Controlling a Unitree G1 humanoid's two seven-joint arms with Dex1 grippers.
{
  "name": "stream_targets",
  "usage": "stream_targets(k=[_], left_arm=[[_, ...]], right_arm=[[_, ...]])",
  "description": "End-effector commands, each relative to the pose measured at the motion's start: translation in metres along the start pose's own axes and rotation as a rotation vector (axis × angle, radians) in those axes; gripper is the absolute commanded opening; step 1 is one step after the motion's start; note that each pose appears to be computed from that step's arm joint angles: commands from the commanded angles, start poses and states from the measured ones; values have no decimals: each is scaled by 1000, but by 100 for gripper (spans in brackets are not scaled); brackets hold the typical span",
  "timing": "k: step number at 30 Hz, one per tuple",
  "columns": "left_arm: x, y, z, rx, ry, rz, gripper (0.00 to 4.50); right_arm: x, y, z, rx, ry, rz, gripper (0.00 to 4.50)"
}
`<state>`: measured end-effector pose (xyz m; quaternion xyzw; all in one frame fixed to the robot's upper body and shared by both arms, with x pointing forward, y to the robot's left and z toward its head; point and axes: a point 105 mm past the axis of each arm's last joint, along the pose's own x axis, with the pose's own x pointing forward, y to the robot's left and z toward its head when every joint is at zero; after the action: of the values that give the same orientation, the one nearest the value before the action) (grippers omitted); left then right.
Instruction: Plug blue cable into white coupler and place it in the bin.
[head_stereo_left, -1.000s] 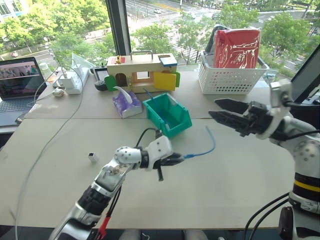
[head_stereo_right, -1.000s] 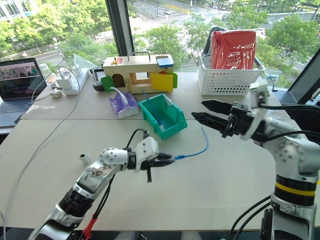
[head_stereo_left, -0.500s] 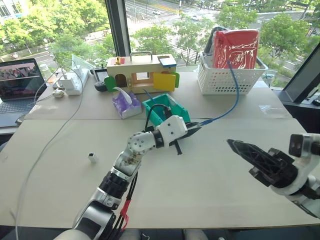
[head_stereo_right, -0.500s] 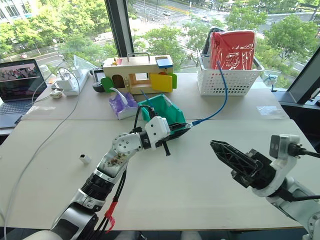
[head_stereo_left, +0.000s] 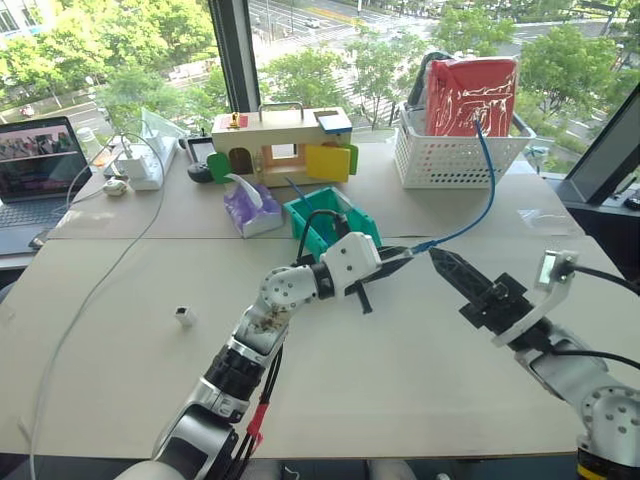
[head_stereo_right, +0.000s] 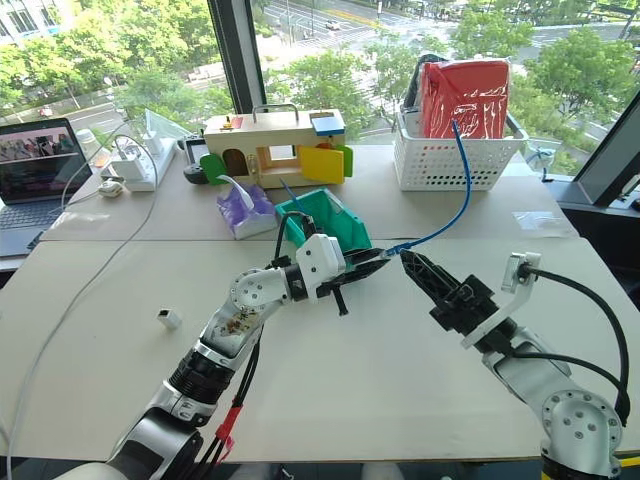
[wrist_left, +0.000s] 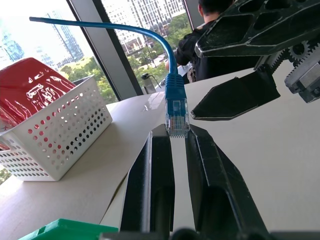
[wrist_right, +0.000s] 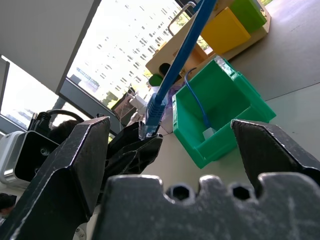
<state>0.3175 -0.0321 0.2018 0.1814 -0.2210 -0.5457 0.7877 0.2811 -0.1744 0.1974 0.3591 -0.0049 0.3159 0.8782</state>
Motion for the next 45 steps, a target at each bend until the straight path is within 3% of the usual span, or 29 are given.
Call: stream_targets(k=[1, 5, 15, 25, 27, 32, 37, 40, 45], left_arm=[[-1, 2, 11, 17, -30, 6, 0], [-2, 1, 10, 10, -23, 9, 0], [-3, 0, 10, -4, -20, 28, 0], [-7, 6, 9, -50, -27, 53, 0], [-12, 12, 13, -120, -58, 62, 99], [-34, 28, 11, -113, -30, 60, 282], [-89, 71, 17, -135, -28, 207, 447], [-158, 109, 12, -112, 66, 399, 447], [-250, 117, 4, -36, 329, 389, 447]], right_arm=[[4, 6, 10, -11, -46, 39, 446], [8, 11, 10, 0, -51, 58, 351], [20, 19, 6, 19, -37, 89, 5], [22, 18, 8, 15, -42, 85, 5], [23, 17, 10, 14, -47, 82, 0], [26, 15, 16, 5, -57, 87, 0], [31, 17, 27, -15, -59, 113, 0], [39, 18, 29, -23, -37, 137, 0], [53, 21, 21, -33, 26, 172, 0]])
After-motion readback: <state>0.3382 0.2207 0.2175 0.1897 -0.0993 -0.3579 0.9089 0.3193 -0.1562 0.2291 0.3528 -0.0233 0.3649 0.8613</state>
